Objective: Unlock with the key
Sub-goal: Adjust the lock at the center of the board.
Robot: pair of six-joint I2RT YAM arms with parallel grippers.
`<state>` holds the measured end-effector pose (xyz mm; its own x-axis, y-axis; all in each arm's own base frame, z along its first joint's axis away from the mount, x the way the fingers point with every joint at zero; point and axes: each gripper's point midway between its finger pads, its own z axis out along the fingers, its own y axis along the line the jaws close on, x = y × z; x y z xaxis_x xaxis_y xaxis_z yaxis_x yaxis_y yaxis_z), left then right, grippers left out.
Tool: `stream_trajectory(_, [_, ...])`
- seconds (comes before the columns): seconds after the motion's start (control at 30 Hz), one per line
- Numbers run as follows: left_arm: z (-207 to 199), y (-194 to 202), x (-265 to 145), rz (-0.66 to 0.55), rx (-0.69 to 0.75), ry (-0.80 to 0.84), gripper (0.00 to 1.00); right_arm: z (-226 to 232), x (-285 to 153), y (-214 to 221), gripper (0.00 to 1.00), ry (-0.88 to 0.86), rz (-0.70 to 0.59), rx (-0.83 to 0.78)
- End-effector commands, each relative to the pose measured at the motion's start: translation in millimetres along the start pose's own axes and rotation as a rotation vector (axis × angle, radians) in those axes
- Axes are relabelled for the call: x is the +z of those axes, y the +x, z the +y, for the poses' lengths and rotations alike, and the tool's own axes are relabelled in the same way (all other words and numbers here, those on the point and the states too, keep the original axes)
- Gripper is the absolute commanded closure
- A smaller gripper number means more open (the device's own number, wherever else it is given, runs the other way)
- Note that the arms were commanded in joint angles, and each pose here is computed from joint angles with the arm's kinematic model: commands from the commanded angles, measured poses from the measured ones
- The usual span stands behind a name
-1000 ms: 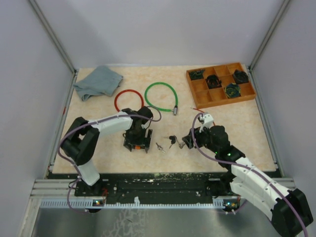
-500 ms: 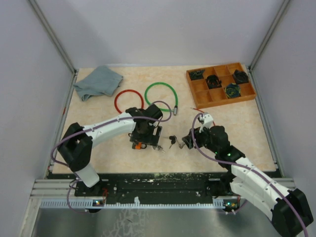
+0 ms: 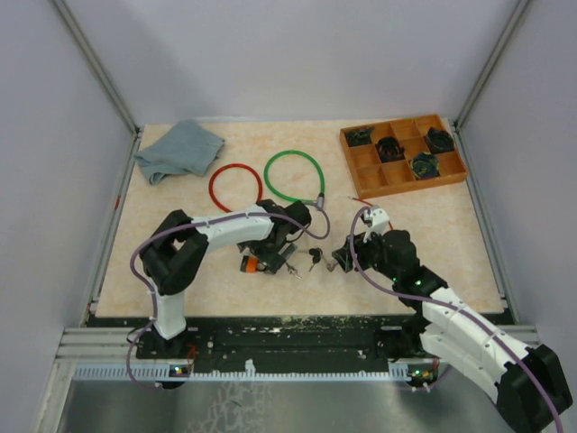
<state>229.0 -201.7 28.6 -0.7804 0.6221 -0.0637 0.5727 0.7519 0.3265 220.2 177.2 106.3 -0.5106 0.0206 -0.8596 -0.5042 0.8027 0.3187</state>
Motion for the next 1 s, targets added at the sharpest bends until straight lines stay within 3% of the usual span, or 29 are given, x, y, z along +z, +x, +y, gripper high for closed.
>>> stream_trajectory(0.0, [14.2,-5.0,-1.9,-0.006,0.064,-0.08,0.06,9.2,0.9,-19.1,0.4,-0.035,-0.074,-0.032])
stream_trajectory(0.17, [28.6,-19.3,7.1,0.001,-0.008,-0.167,0.05,9.8,1.2,-18.8,0.4,-0.036,-0.067,-0.032])
stream_trajectory(0.37, [42.6,-31.9,11.6,0.024,-0.148,-0.147,0.07,9.8,0.0,-20.3,0.4,-0.033,-0.071,-0.03])
stream_trajectory(0.57, [64.3,-17.1,17.6,0.072,-0.336,-0.079,0.1,10.0,0.1,-21.4,0.4,-0.035,-0.077,-0.03])
stream_trajectory(0.97, [26.0,12.2,11.2,0.102,-0.484,0.132,0.09,11.9,-0.2,-23.2,0.4,-0.041,-0.077,-0.028])
